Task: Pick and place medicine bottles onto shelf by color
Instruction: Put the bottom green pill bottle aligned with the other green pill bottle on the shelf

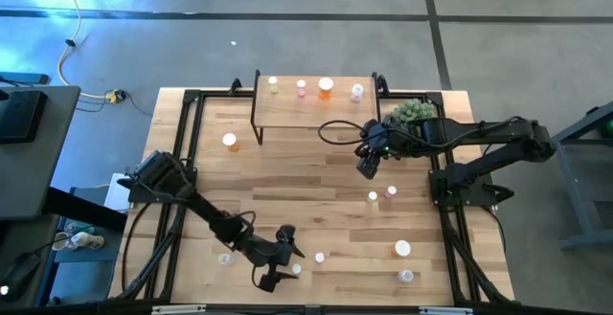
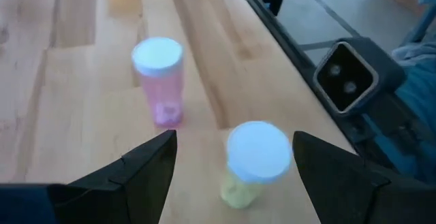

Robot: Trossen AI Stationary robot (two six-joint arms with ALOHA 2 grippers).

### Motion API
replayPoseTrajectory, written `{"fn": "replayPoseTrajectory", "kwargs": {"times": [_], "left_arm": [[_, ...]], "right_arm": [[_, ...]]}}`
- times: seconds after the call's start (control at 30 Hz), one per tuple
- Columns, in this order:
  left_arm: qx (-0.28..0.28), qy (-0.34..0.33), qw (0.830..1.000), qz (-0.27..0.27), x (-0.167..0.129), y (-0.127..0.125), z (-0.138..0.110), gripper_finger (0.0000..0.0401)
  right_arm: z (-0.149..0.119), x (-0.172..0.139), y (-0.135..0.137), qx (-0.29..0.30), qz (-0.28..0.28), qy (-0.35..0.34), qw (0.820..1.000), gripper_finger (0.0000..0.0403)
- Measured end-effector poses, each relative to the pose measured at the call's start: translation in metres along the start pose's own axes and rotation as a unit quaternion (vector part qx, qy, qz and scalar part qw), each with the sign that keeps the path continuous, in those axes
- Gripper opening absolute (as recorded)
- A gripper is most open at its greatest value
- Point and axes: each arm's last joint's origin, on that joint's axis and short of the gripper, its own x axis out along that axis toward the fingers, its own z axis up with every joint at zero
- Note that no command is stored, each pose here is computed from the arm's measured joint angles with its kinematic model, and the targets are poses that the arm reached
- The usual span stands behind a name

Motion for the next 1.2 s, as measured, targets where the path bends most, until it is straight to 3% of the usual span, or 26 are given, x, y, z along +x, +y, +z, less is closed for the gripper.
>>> {"fn": "replayPoseTrajectory", "kwargs": {"times": [0.2,0.5,0.7,0.97,1.2], "left_arm": [[0.011,-0.004,1.000,-0.001,0.000,-0.001,0.002,0.0265],[0.012,-0.004,1.000,-0.003,0.000,-0.001,0.002,0.0166],[0.012,-0.004,1.000,-0.003,0.000,-0.001,0.003,0.0120],[0.013,-0.006,1.000,0.007,-0.004,0.005,0.009,0.0111],[0.018,0.001,0.999,0.034,-0.025,0.019,0.032,0.0112]], "right_arm": [[0.000,0.000,0.000,0.000,0.000,0.000,1.000,0.0188],[0.000,0.000,0.000,0.000,0.000,0.000,1.000,0.0188],[0.000,0.000,0.000,-0.004,0.000,0.000,1.000,0.0188],[0.000,0.000,0.000,-0.009,0.000,0.000,1.000,0.0188],[0.000,0.000,0.000,-0.010,0.005,0.003,1.000,0.0188]]}}
